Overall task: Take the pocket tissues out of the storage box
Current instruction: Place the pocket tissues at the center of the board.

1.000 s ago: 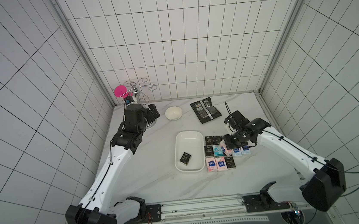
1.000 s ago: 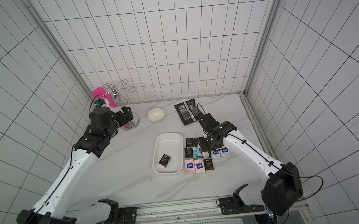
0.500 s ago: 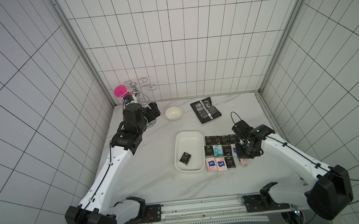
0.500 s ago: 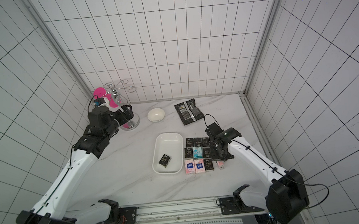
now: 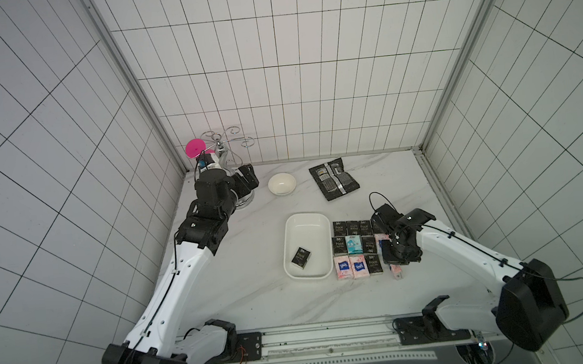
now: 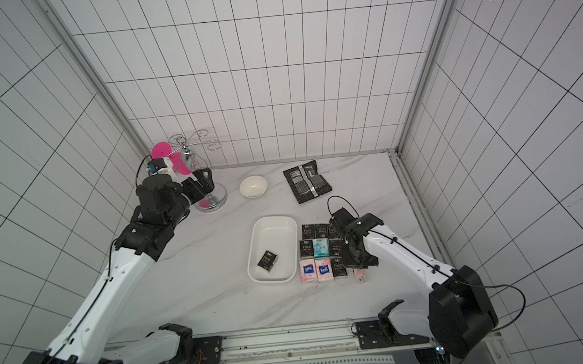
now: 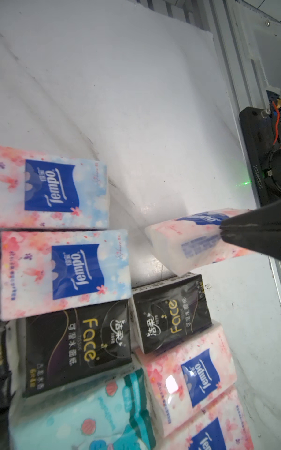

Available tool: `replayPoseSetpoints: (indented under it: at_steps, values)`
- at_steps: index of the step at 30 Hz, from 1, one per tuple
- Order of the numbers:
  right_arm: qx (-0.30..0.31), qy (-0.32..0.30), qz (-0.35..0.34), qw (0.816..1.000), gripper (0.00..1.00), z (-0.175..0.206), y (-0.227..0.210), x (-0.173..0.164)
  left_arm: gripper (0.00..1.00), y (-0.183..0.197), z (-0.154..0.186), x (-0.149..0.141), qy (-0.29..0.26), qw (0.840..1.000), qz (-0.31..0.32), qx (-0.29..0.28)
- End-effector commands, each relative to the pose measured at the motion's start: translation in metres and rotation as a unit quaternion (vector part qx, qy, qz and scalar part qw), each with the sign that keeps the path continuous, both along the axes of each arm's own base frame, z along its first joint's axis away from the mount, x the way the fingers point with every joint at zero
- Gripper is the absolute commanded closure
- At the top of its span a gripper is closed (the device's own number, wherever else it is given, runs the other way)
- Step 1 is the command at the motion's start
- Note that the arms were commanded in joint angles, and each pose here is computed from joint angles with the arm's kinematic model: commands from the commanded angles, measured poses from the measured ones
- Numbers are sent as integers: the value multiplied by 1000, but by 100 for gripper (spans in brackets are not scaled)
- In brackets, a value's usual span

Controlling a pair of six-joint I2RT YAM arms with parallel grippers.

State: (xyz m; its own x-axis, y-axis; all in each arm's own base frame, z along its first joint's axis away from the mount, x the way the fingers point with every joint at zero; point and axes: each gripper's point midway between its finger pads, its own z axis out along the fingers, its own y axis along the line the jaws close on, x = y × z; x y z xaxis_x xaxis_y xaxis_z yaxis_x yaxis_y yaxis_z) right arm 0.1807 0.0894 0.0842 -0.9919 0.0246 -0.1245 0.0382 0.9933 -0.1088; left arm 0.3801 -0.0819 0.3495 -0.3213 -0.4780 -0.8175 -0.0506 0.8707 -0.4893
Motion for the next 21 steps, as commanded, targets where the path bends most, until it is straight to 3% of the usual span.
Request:
replayPoseSetpoints:
  at_steps: [1,21]
  values:
    - [-9,-3,-5,1000,98,-10,0,1,1,0,7,-1,-14,1000,-4,-5]
    - [-57,-16,2,998,97,-9,-14,0,1,2,9,-4,-14,1000,0,-4]
